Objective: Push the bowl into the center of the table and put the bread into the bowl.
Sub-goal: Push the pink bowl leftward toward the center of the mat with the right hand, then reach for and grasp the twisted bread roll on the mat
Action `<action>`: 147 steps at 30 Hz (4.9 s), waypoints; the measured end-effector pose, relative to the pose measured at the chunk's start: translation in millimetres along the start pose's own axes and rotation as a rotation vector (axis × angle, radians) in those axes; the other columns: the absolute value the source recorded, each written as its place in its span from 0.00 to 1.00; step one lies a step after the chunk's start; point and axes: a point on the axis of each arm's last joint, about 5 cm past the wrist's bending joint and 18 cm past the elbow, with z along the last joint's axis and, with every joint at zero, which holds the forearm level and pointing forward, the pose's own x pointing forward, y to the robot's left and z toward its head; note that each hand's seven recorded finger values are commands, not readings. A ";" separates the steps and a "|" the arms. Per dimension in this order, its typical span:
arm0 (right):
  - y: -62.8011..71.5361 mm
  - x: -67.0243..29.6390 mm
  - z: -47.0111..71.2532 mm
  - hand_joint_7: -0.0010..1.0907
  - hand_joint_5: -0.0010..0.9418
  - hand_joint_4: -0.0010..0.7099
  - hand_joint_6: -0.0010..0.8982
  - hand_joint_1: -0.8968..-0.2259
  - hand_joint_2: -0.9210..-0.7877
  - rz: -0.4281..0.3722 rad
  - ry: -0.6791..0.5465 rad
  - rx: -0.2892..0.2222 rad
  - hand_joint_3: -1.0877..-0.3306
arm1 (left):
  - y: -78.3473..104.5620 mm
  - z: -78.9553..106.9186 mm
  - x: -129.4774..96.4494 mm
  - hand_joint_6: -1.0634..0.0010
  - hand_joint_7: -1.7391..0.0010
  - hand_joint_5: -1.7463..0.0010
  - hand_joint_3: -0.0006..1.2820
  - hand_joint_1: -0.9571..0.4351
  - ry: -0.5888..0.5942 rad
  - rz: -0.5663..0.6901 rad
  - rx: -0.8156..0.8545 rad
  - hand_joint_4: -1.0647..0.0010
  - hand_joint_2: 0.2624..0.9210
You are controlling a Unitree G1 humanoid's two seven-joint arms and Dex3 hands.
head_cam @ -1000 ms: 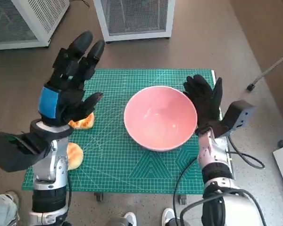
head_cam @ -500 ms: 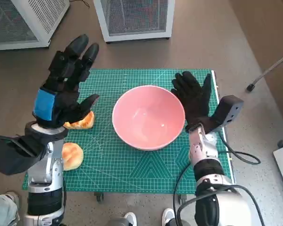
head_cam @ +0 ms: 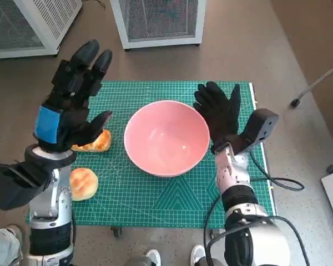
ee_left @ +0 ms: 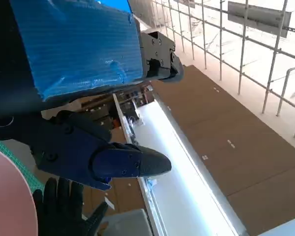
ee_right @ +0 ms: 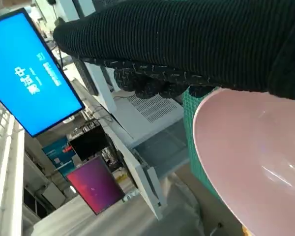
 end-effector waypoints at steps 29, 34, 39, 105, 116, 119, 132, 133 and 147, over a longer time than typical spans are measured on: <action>5.6 -2.8 93.9 0.13 0.01 0.27 0.28 0.31 0.00 0.508 -0.656 -0.452 0.50 | 14.6 9.8 4.7 0.91 0.78 1.00 0.21 0.24 -0.001 -0.021 0.059 0.79 1.00; 1.5 -11.6 100.8 0.13 0.01 0.27 0.28 0.34 0.00 0.555 -0.714 -0.487 0.47 | 34.0 24.3 6.3 0.98 0.88 1.00 0.07 0.23 0.038 -0.109 0.259 0.93 0.90; -0.8 -15.8 105.4 0.13 0.00 0.26 0.27 0.33 0.00 0.554 -0.748 -0.487 0.47 | 55.8 49.4 11.0 0.98 0.97 1.00 0.02 0.39 0.208 -0.278 0.485 0.99 0.65; -1.4 -25.2 97.4 0.18 0.00 0.27 0.24 0.33 0.00 0.542 -0.728 -0.465 0.54 | 46.7 -29.3 44.5 0.80 0.99 1.00 0.02 0.63 1.311 -0.573 1.061 0.91 0.70; -1.2 -25.6 97.5 0.19 0.00 0.27 0.24 0.32 0.00 0.543 -0.728 -0.464 0.53 | 41.5 -48.2 42.0 0.77 0.99 1.00 0.02 0.64 1.345 -0.633 1.072 0.92 0.70; -1.6 -25.8 97.1 0.19 0.00 0.27 0.24 0.32 0.00 0.542 -0.727 -0.463 0.53 | 39.7 -53.8 39.9 0.76 0.99 1.00 0.02 0.63 1.349 -0.653 1.081 0.92 0.70; -2.7 -26.7 96.3 0.20 0.01 0.28 0.23 0.34 0.00 0.539 -0.720 -0.458 0.53 | 36.2 -79.1 27.7 0.69 0.98 0.98 0.03 0.65 1.347 -0.694 1.128 0.84 0.74; -2.6 -26.7 96.4 0.20 0.01 0.28 0.23 0.34 0.00 0.540 -0.720 -0.459 0.53 | 35.8 -80.9 26.5 0.68 0.97 0.98 0.03 0.66 1.342 -0.693 1.137 0.82 0.75; -3.7 -29.4 96.0 0.21 0.01 0.29 0.23 0.34 0.00 0.539 -0.712 -0.455 0.53 | 34.6 -100.0 13.0 0.40 0.96 0.49 0.09 0.83 1.268 -0.688 1.278 0.49 0.95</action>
